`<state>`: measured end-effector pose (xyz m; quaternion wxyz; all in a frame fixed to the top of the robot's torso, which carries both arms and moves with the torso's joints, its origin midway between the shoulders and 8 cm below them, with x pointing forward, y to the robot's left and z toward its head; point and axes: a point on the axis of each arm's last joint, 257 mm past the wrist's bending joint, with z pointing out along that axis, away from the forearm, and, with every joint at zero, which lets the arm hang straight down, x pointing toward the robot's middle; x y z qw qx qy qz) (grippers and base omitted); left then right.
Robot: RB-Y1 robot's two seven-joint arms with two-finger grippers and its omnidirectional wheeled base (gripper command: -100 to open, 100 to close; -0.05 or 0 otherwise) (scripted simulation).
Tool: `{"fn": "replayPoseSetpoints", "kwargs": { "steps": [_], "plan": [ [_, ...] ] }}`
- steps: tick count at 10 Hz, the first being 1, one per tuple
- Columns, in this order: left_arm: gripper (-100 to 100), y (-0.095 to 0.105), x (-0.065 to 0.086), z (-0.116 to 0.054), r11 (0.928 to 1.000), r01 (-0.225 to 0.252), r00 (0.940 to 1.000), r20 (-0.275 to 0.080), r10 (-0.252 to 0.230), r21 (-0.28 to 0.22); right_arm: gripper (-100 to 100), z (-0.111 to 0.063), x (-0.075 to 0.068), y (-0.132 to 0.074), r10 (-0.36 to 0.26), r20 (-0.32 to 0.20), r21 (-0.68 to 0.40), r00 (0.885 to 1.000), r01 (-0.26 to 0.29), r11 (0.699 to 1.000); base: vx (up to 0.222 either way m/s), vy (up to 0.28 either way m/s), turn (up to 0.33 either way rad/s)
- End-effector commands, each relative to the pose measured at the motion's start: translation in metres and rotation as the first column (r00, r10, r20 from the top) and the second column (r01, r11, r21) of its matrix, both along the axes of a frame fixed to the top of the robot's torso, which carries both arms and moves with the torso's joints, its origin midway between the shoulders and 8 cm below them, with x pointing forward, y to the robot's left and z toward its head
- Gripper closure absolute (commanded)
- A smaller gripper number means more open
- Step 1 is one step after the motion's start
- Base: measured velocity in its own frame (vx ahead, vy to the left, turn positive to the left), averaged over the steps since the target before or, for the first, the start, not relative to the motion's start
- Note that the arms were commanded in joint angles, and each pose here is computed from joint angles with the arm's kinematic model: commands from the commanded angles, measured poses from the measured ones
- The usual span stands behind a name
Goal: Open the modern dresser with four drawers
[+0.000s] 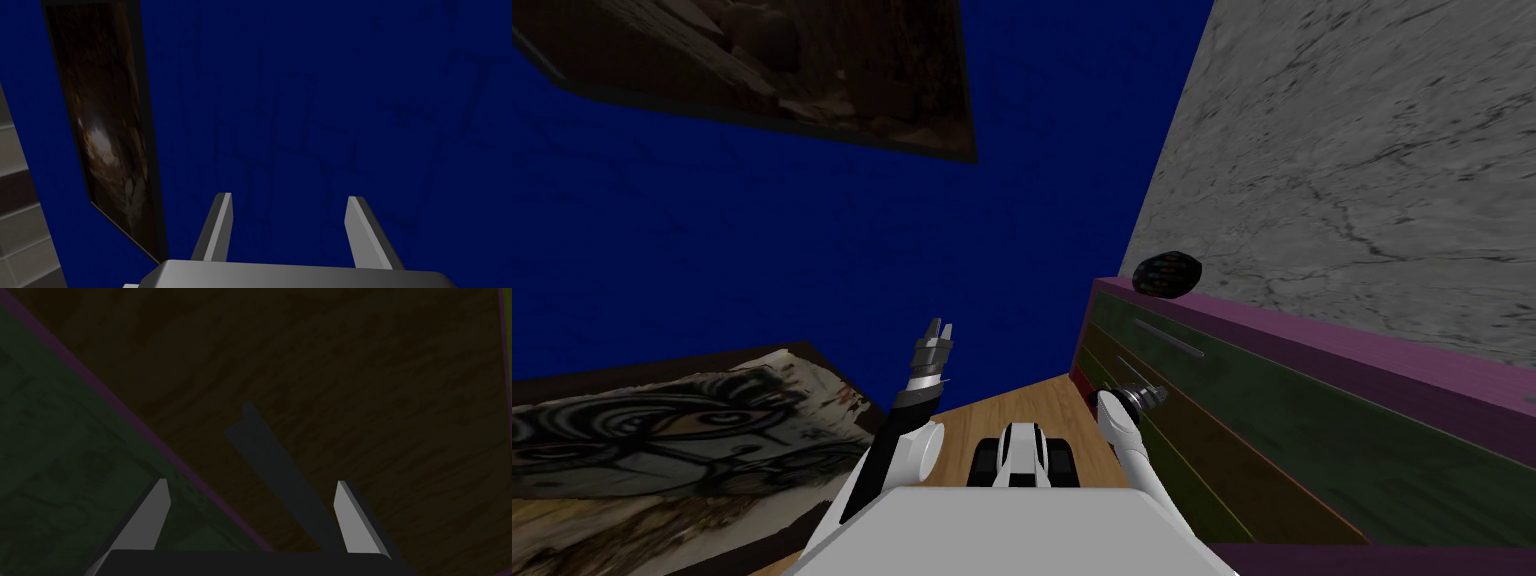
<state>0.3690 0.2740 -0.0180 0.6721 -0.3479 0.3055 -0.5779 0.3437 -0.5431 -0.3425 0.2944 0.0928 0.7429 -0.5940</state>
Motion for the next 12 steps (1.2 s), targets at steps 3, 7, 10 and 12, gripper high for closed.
{"fn": "replayPoseSetpoints", "kwargs": {
  "steps": [3, 7, 10, 12],
  "plan": [
    [0, 0.000, 0.000, 0.000, 1.0000, 0.000, 1.0000, 0.000, 0.000, 0.000, 100, -0.002, 0.001, -0.002, 0.002, 0.004, 0.007, 1.000, -0.002, 1.000, 0.014, -0.058, -0.002],
    [0, 0.000, 0.000, 0.000, 1.0000, 0.000, 1.0000, 0.000, 0.000, -0.001, 100, 0.001, 0.005, 0.012, 0.000, 0.005, 0.011, 1.000, 0.000, 1.000, -0.058, 0.158, 0.009],
    [0, 0.000, 0.000, 0.000, 1.0000, 0.000, 1.0000, 0.000, 0.000, -0.001, 100, -0.001, 0.005, 0.022, 0.000, 0.005, 0.018, 1.000, 0.000, 1.000, -0.042, 0.132, 0.014],
    [0, 0.000, 0.000, 0.000, 1.0000, 0.000, 1.0000, 0.001, 0.000, -0.001, -100, 0.005, 0.016, 0.032, 0.008, -0.001, 0.024, 1.000, -0.008, 1.000, -0.069, 0.133, -0.014]
  ]
}}
